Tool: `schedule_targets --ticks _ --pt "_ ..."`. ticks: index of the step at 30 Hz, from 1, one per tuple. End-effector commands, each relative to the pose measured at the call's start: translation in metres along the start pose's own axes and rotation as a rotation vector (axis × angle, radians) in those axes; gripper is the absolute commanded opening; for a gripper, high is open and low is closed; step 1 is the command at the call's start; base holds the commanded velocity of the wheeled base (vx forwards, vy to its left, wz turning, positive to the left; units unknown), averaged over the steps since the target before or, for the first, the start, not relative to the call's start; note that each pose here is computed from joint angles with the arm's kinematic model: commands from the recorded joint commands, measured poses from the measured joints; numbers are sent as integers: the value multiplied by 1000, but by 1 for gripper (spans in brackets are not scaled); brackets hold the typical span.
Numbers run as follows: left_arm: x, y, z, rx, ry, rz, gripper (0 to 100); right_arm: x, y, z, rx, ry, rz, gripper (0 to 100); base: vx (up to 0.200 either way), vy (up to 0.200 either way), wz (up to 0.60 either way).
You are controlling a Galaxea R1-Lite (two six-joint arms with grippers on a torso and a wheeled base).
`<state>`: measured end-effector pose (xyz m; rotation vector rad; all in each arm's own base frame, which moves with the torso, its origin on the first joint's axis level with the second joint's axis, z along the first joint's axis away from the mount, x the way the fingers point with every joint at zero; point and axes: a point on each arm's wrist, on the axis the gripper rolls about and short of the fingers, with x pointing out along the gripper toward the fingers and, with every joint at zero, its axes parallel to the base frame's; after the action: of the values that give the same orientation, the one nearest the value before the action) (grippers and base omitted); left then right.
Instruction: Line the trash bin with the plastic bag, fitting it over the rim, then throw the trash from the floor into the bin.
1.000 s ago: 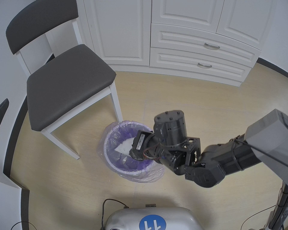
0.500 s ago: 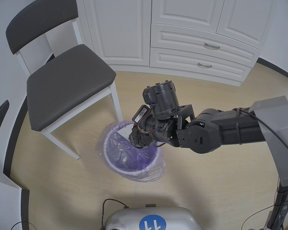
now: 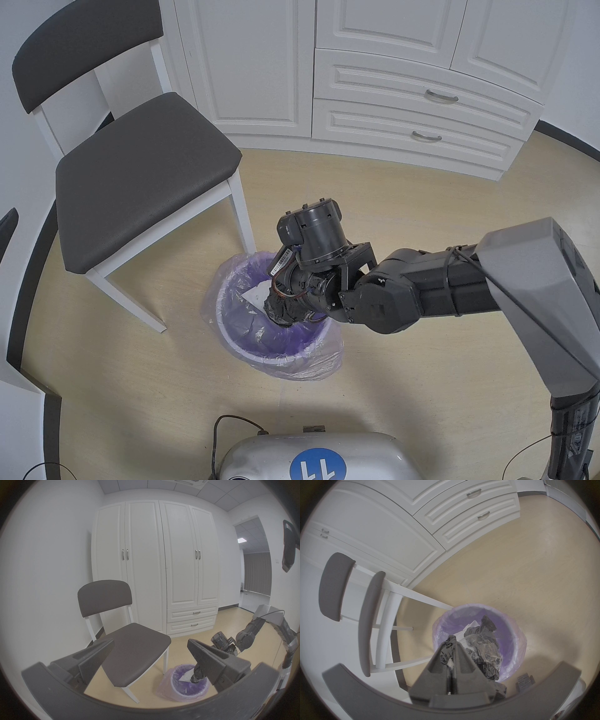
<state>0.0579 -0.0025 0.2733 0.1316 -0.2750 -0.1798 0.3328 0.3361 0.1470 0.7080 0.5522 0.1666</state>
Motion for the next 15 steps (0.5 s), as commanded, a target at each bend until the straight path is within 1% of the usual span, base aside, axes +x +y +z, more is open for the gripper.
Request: schedule_targets --ticks 1,5,6,7,12,15 --pt "0 0 0 -1 2 1 100 22 -14 -7 -8 7 -44 0 0 0 0" --pt "0 0 0 0 -1 2 100 27 -20 -10 -26 25 -76 0 0 0 0" --pt "0 0 0 0 -1 2 100 28 -24 -12 -46 42 -109 0 0 0 0" --pt "0 0 0 0 -1 2 100 28 -25 -12 -49 44 -113 0 0 0 0" --pt "0 0 -1 1 2 1 100 27 -27 -11 -91 91 -190 0 0 0 0" --pt "0 0 -1 1 2 0 100 33 -30 -16 -105 108 -220 0 0 0 0"
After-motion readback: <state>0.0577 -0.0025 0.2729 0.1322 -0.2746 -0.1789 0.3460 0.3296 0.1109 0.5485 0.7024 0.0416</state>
